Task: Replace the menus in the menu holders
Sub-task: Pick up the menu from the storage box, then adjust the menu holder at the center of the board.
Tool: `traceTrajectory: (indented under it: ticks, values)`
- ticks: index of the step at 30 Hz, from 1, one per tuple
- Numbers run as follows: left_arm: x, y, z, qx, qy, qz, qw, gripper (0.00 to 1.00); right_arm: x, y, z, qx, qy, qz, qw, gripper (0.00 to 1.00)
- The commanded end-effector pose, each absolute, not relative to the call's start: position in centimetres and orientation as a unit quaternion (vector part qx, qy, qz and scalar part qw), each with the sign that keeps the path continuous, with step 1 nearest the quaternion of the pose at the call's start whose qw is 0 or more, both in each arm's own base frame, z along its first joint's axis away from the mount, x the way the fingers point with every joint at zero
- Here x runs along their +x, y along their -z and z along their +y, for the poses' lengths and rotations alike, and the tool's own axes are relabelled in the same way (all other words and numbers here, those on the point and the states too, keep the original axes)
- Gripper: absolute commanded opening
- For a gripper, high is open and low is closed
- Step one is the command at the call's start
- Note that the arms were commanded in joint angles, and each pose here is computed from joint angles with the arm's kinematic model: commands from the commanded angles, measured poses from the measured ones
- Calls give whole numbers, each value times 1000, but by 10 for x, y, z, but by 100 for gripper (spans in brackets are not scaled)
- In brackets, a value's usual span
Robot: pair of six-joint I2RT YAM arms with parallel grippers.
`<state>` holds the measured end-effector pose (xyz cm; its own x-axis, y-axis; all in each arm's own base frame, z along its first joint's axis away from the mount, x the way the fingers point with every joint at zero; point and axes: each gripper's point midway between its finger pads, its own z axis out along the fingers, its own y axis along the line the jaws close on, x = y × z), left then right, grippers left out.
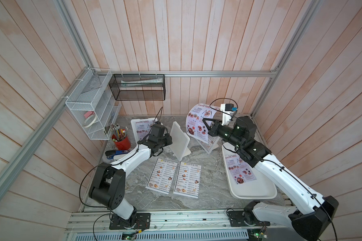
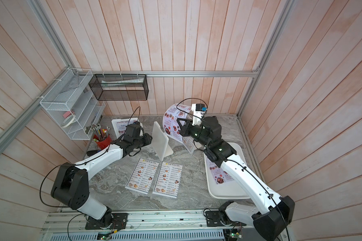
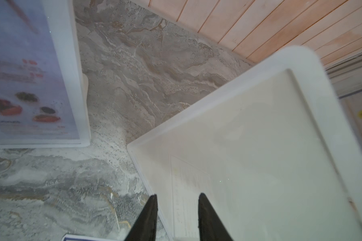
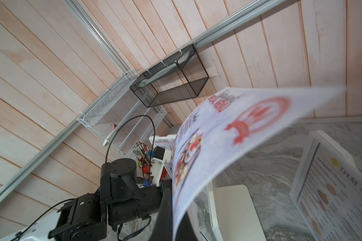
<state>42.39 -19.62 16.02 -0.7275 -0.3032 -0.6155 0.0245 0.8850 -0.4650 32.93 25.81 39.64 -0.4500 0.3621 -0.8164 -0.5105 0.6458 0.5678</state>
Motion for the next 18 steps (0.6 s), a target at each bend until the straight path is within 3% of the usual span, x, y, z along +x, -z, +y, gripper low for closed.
traceTrajectory:
  ticks: [1,9,14,18]
  values:
    - [444,-170,-203,-65,228,892,385,35,340,-397,249,-31,-362,757,544,0]
    - [457,-164,-213,-55,235,893,379,43,348,-392,258,-27,-359,768,529,0]
    - [456,-163,-213,-37,227,894,385,56,349,-385,265,-31,-365,774,516,0]
    - [462,-159,-210,-37,214,896,387,57,351,-381,267,-29,-367,777,511,0]
